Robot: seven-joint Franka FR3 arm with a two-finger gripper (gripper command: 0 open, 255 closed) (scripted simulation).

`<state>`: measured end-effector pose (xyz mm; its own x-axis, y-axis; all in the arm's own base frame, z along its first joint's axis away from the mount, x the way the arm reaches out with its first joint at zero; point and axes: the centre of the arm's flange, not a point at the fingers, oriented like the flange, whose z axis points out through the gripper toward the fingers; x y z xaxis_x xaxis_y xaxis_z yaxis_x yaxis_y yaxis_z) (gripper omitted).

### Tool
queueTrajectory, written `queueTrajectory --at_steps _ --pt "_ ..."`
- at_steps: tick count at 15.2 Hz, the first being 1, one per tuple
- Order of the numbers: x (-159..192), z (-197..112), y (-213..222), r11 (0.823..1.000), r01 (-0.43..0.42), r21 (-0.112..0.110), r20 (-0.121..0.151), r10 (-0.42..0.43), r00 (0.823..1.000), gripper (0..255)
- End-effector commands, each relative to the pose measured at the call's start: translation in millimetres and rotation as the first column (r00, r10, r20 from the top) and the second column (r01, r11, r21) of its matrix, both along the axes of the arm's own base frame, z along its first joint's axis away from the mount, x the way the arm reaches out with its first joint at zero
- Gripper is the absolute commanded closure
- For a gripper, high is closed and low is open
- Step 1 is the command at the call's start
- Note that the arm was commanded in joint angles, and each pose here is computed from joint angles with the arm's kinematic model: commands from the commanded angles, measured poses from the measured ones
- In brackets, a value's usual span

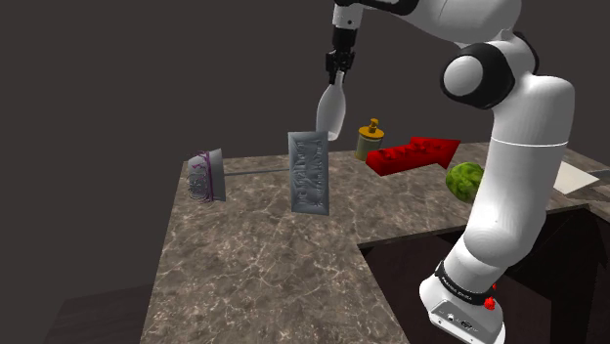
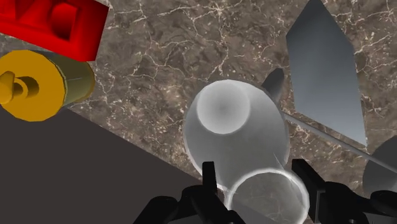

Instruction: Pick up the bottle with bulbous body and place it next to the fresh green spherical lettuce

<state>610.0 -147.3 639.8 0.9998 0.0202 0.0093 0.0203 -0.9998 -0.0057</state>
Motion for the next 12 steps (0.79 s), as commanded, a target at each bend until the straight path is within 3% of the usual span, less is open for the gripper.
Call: queueTrajectory --at_steps 1,12 --pt "0 11 -1 1.000 0.000 0.000 0.000 0.000 1.000 255" --pt "-115 11 -90 1.000 0.000 0.000 0.000 0.000 1.000 255"
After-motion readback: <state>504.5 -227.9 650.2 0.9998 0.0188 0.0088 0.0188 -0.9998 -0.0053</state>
